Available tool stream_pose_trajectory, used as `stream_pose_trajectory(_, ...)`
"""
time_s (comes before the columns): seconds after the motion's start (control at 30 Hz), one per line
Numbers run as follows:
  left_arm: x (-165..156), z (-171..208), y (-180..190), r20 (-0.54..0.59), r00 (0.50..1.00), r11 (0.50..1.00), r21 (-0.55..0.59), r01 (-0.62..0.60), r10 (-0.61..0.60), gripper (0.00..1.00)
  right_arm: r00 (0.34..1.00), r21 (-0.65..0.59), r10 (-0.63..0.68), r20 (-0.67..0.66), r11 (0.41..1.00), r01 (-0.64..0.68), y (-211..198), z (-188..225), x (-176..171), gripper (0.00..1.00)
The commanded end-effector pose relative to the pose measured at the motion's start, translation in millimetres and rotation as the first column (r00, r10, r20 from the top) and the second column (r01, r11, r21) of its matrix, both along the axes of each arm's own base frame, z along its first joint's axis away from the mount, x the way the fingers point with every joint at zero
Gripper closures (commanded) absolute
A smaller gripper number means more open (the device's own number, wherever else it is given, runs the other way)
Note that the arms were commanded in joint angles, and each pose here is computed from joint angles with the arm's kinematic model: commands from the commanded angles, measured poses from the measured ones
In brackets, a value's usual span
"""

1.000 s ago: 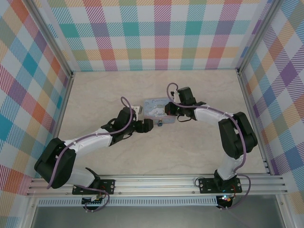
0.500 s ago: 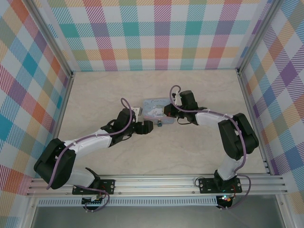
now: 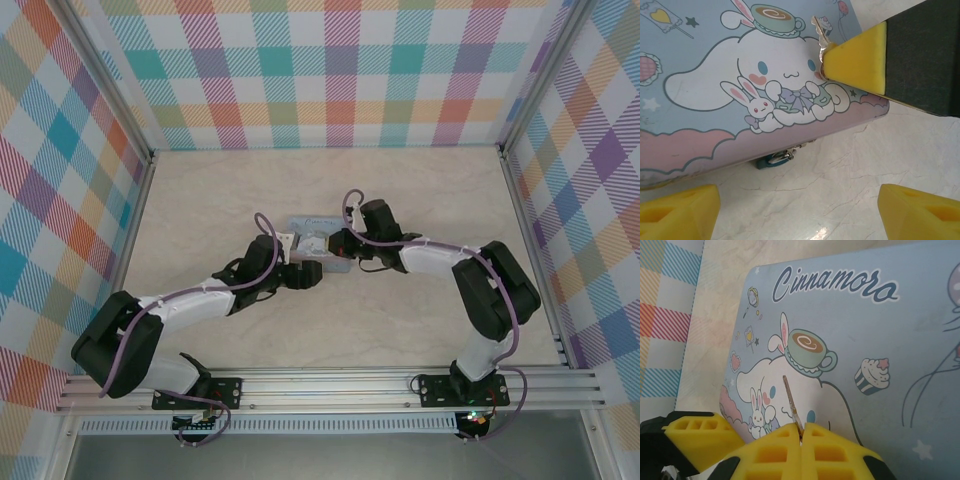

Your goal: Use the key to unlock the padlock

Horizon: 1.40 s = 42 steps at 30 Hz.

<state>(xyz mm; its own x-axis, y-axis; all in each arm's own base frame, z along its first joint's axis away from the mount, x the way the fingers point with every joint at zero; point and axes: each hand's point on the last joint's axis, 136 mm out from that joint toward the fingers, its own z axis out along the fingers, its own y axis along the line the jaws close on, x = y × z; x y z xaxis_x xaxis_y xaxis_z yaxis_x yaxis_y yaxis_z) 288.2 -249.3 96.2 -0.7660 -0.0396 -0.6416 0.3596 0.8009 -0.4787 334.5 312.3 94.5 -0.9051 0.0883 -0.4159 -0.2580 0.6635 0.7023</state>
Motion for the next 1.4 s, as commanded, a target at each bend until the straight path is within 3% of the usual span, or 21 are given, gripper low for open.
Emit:
stream_pose_trajectory(0.0, -5.1, -11.0, -5.3, 0.027, 0.999, 0.999, 0.007, 0.040, -0.041, 0.18, 0.969, -0.166, -0.057, -0.241, 0.986, 0.017, -23.8, -64.3, -46.2, 1.00)
stream_pose_trajectory(0.27, -1.1, -27.8, -10.1, 0.068, 0.996, 0.998, 0.029, 0.061, -0.063, 0.18, 0.972, -0.162, -0.079, -0.223, 0.986, 0.043, -18.3, -58.1, -46.1, 1.00)
stream_pose_trajectory(0.53, 6.6, -42.6, -11.0, 0.188, 0.974, 0.989, 0.102, 0.107, -0.124, 0.20, 0.975, -0.175, -0.073, -0.210, 0.984, 0.036, -15.7, -55.8, -43.6, 1.00)
stream_pose_trajectory(1.03, 17.6, -67.0, -15.0, 0.194, 0.978, 0.990, 0.134, 0.051, -0.076, 0.28, 0.971, -0.221, -0.094, -0.220, 0.974, 0.044, -15.0, -64.2, -50.9, 1.00)
stream_pose_trajectory(1.37, 21.7, -73.0, -27.9, 0.211, 0.976, 0.977, 0.214, 0.009, -0.055, 0.36, 0.973, -0.220, -0.090, -0.215, 0.975, 0.042, -13.8, -62.1, -50.7, 1.00)
